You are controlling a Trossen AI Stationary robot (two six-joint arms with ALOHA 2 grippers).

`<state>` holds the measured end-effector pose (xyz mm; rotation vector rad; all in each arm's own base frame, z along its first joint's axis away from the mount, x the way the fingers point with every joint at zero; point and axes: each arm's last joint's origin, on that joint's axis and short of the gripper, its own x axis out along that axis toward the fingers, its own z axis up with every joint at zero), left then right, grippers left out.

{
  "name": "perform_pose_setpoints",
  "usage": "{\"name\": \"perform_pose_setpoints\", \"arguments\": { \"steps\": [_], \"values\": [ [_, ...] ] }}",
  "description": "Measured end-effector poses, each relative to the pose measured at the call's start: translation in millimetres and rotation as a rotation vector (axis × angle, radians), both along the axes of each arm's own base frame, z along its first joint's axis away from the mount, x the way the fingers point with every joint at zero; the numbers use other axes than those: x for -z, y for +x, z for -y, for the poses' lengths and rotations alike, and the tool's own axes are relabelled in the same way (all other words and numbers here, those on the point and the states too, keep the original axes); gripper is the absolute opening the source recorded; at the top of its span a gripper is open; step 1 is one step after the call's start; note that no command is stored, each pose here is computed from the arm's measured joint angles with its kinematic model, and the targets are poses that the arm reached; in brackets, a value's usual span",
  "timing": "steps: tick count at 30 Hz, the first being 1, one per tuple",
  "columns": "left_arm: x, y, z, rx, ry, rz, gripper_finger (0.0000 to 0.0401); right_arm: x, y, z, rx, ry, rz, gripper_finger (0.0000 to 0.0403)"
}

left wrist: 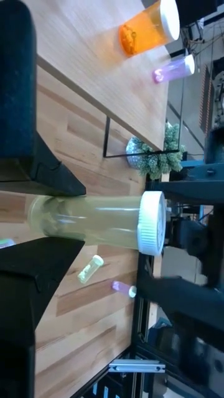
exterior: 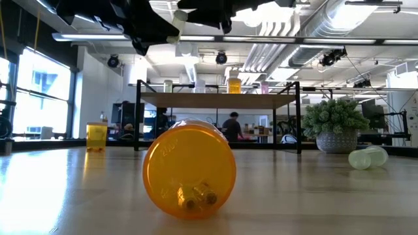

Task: Pick and place medicine bottles onto shelf by color
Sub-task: Put the top yellow pill bottle aligned with the other yellow pill bottle on the shelf

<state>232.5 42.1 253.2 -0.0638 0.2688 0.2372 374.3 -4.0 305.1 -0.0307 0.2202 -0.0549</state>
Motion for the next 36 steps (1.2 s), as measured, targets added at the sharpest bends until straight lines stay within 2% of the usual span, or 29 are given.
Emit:
{"name": "perform_pose_setpoints", "arguments": {
  "steps": [4, 8, 17, 21, 27, 36],
  "values": [
    [0.4, -0.1, 0.0, -0.003, -0.010, -0.002, 0.0087, -10.6, -7.9, -0.1, 0.000, 0.000, 0.015, 0.0241],
    [0.4, -0.2, 0.0, -0.006, -0.010, -0.003, 0.0087, -20.9, -14.9, -0.1, 0.000, 0.000, 0.041, 0.0259],
    [-10.3, -10.8, -2.8, -0.150, 0.055, 0.025, 0.0087, -33.6, -26.9, 17.9, 0.048, -0.019, 0.054, 0.0261],
    [-10.8, -13.6, -2.6, -0.158, 0.055, 0.015, 0.0087, -36.9, -29.0, 31.8, 0.088, -0.020, 0.019, 0.0261],
    [-9.2, -14.0, -3.7, -0.198, 0.055, 0.001, 0.0087, -60.0, -30.2, 47.0, 0.125, -0.046, -0.030, 0.0261],
    [-7.3, -15.1, -8.9, -0.226, 0.045, -0.013, 0.0087, -97.7, -35.5, 49.0, 0.108, -0.151, -0.018, 0.0261]
  ]
}}
